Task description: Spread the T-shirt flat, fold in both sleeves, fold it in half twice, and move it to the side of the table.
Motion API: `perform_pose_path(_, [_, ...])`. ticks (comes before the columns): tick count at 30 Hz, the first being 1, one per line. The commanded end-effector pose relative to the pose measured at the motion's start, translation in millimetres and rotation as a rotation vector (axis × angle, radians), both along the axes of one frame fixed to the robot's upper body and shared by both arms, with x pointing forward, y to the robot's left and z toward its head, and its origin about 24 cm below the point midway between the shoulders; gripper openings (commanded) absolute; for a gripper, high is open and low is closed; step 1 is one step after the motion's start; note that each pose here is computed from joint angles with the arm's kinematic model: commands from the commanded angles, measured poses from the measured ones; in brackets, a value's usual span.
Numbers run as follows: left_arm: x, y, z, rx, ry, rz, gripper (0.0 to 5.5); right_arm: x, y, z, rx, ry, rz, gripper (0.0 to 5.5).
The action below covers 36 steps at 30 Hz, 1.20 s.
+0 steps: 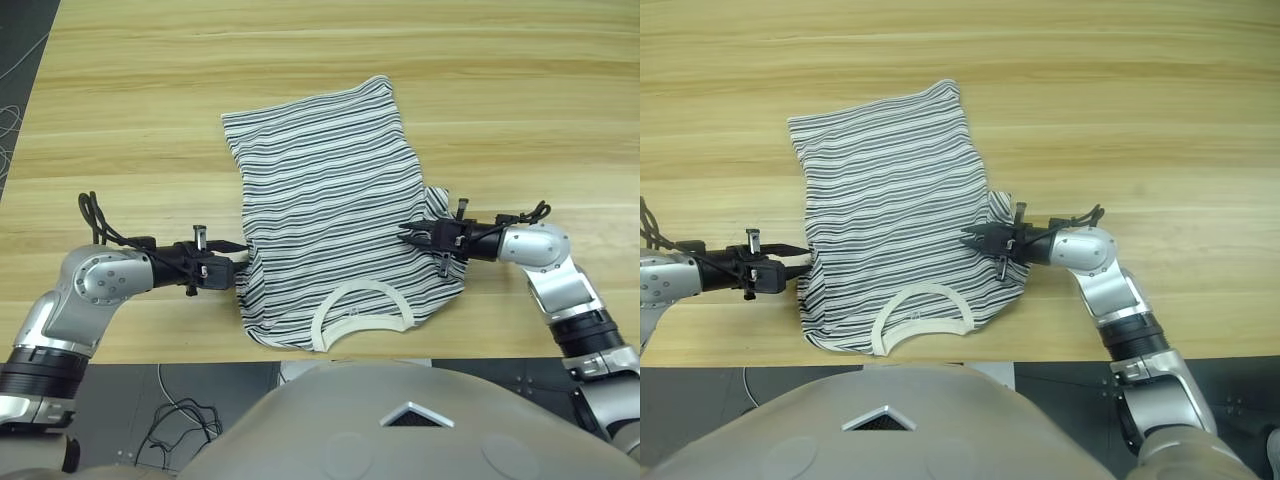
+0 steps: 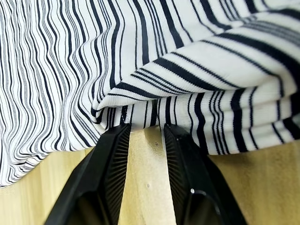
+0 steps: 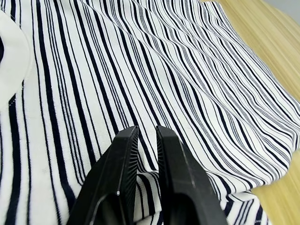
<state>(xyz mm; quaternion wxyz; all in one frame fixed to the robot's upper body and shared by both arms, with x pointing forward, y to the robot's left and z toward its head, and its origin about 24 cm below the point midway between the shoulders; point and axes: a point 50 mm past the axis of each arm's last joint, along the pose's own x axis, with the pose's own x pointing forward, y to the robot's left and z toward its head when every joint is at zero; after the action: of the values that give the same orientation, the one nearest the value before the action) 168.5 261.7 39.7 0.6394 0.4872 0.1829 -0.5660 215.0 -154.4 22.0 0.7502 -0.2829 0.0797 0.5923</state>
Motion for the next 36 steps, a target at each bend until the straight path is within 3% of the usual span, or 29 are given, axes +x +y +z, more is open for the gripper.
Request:
perform_pose_path(1, [-59, 20, -45, 0.181, 0.324, -0.008, 1.37, 10, -9, 7, -0.049, -0.037, -0.024, 0.7])
perform_pose_path(8, [-79, 63, -30, 0.393, 0.427, 0.041, 1.37, 22, -34, 5, -0.147, -0.039, -0.157, 0.7])
perform_pose_path(18, [-75, 68, -25, 0.434, 0.413, 0.05, 1.37, 11, -27, 3, -0.104, 0.006, -0.123, 0.7])
perform_pose_path(26, [-78, 94, -13, 0.618, 0.438, 0.126, 1.37, -5, -25, 8, -0.042, 0.089, -0.058, 0.7])
perform_pose_path(34, [-73, 90, -12, 0.631, 0.4, 0.126, 1.37, -11, -21, 17, 0.003, 0.113, -0.027, 0.7])
perform_pose_path(36, [-63, 78, -10, 0.568, 0.316, 0.104, 1.37, -6, -19, 20, 0.028, 0.099, -0.044, 0.7])
